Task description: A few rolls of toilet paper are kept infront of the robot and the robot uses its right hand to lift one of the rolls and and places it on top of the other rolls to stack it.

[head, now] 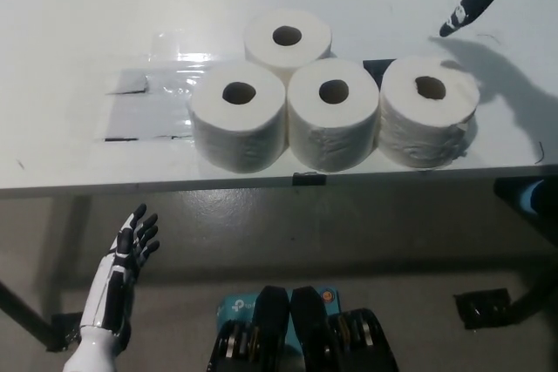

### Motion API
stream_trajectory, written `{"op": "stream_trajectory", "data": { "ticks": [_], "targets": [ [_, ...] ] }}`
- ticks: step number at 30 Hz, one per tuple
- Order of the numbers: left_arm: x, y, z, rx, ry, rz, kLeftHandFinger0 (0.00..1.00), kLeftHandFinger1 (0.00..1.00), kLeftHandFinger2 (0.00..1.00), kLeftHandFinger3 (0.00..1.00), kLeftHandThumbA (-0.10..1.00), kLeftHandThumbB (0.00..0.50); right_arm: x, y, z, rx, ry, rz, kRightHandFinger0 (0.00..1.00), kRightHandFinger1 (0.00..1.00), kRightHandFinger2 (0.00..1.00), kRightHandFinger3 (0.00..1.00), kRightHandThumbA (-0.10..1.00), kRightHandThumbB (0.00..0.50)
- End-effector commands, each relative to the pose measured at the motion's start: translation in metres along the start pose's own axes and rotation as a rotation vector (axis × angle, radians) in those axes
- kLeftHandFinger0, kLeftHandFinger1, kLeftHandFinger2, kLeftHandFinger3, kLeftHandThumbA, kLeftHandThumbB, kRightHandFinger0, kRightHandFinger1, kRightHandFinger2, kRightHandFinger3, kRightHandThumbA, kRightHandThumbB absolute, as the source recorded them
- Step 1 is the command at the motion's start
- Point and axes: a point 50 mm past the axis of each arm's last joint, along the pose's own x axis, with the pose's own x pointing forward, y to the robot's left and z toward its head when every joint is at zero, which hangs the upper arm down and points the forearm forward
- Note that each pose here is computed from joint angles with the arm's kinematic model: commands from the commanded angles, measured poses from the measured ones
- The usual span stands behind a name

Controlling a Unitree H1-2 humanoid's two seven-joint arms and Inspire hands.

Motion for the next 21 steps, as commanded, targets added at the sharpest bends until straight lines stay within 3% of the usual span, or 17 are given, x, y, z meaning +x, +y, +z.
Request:
{"op": "stream_trajectory", "data": {
  "ticks": [1,7,12,15,19,21],
  "targets": [
    [0.000,0.002,0.015,-0.003,-0.069,-0.016,1.00,1.00,1.00,1.00,1.00,0.112,-0.032,-0.053,0.023,-0.051,0.007,0.060,1.00,1.00,1.00,1.00,0.90,0.430],
    [0.002,0.002,0.017,0.001,-0.077,-0.017,1.00,1.00,1.00,1.00,1.00,0.120,-0.030,-0.052,0.026,-0.084,0.012,0.079,1.00,1.00,1.00,1.00,0.91,0.429],
    [0.004,0.002,0.018,0.002,-0.079,-0.018,1.00,1.00,1.00,1.00,1.00,0.090,-0.026,-0.047,0.029,-0.142,0.022,0.086,1.00,1.00,1.00,1.00,0.95,0.429],
    [0.002,0.003,0.017,-0.005,-0.072,-0.018,1.00,1.00,1.00,1.00,1.00,0.106,-0.020,-0.039,0.032,-0.177,0.049,0.084,1.00,1.00,1.00,1.00,0.97,0.471],
    [0.003,0.003,0.017,-0.014,-0.072,-0.015,1.00,1.00,1.00,1.00,1.00,0.107,-0.013,-0.030,0.034,-0.221,0.069,0.095,1.00,1.00,1.00,1.00,0.97,0.431],
    [0.002,0.003,0.017,-0.009,-0.073,-0.014,1.00,1.00,1.00,1.00,1.00,0.103,-0.006,-0.023,0.033,-0.246,0.077,0.110,1.00,1.00,1.00,1.00,0.99,0.449]
  ]
}}
